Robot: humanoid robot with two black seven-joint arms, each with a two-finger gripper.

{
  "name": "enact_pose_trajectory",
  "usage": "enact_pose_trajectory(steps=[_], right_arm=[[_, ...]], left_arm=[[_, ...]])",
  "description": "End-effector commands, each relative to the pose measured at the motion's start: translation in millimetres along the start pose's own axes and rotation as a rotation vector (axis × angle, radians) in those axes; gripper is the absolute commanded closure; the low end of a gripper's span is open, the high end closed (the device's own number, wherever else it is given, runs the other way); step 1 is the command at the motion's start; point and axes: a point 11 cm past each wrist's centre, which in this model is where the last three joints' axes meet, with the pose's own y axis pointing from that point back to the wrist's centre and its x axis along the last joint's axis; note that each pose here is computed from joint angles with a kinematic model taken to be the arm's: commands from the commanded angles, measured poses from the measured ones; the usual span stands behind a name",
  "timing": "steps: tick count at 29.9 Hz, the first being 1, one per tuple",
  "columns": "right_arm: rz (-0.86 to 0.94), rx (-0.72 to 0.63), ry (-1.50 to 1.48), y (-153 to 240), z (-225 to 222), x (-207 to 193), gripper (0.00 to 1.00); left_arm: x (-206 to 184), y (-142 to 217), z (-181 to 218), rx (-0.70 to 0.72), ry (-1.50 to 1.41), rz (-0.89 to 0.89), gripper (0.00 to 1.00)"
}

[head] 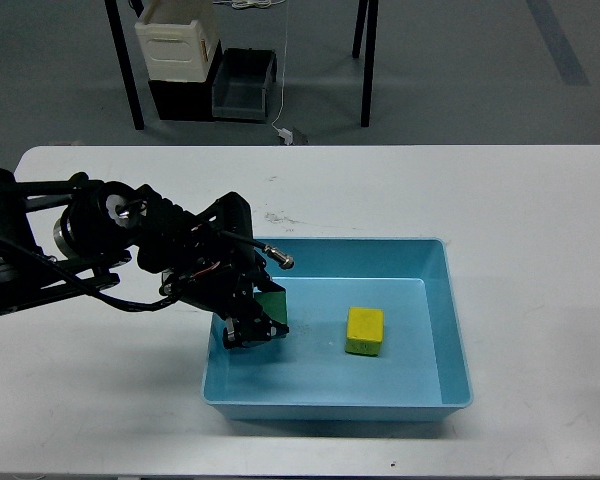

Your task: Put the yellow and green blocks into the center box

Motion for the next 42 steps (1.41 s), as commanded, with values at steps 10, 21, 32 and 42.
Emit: enact_pose_trajectory(steps=[10, 21, 32, 42], right_arm=[[-0.005, 0.003, -0.002, -1, -1, -2, 0.01], [-0.079, 0.049, -0.043, -12, -10, -29, 0.0], [-0.114, 0.064, -0.446, -80, -39, -55, 0.0], [-0.135, -0.127, -1.037, -90, -32, -78, 0.0]], left_arm=[[-5, -6, -5, -0.005, 0.083, 0.017, 0.16], [48, 60, -27, -0.193, 0.684, 0.54, 0.01], [43, 124, -68, -0.504, 1.321, 1.145, 0.0], [-40, 131, -90, -0.821, 1.965, 1.599, 0.0]])
